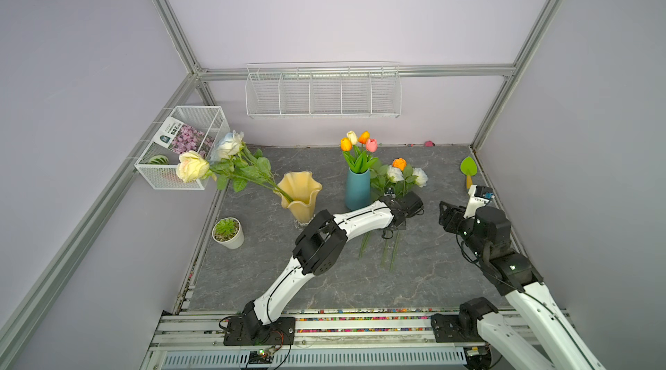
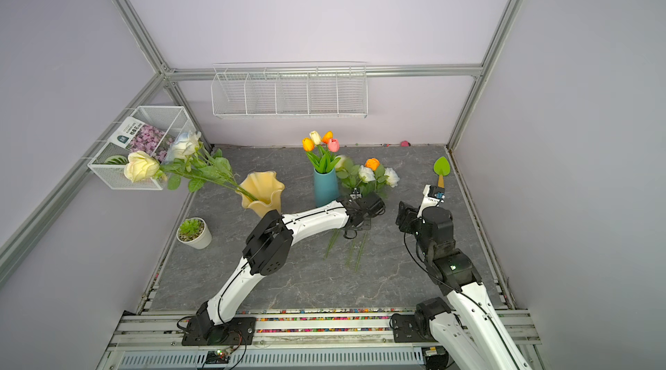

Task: Arrange the flowers in different vases according to their variety
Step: Pick up the flower at the center of the board.

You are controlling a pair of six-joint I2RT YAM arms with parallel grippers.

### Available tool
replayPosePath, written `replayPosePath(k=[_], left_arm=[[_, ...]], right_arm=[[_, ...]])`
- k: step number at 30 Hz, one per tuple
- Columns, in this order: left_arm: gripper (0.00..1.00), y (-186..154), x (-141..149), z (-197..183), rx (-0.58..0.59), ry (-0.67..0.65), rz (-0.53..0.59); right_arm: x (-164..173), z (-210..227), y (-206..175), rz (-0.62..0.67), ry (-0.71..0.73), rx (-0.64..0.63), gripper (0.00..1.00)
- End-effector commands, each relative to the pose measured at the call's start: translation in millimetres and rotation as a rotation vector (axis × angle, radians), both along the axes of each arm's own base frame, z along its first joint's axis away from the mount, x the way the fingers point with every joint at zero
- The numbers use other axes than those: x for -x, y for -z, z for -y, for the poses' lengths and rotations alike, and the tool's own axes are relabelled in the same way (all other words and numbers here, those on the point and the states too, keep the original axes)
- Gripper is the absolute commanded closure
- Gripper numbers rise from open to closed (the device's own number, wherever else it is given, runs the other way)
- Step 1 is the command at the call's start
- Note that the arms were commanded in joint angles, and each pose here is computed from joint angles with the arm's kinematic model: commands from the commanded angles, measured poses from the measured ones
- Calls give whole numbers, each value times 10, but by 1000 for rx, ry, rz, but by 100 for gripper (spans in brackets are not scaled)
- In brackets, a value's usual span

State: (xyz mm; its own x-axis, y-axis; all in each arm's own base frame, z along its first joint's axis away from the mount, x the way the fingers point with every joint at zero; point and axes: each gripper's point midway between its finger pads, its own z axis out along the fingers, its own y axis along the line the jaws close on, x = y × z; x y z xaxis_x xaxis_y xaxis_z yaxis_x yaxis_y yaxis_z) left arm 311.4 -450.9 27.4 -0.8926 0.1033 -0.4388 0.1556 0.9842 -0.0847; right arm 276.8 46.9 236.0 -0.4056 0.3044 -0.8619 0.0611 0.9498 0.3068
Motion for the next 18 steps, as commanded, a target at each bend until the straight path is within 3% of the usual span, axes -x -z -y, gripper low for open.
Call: replayPosePath(k=[1, 9, 18], left_arm=[[100, -119, 129, 107, -11, 54, 24], [100, -1008, 355, 207, -6, 132, 312], [100, -1889, 667, 33, 221, 337, 521]], right_arm=[[-10, -6, 78, -13, 0, -13, 34], [-14, 8, 111, -24, 10, -12, 34], [240, 361, -115, 101, 165, 6, 33]])
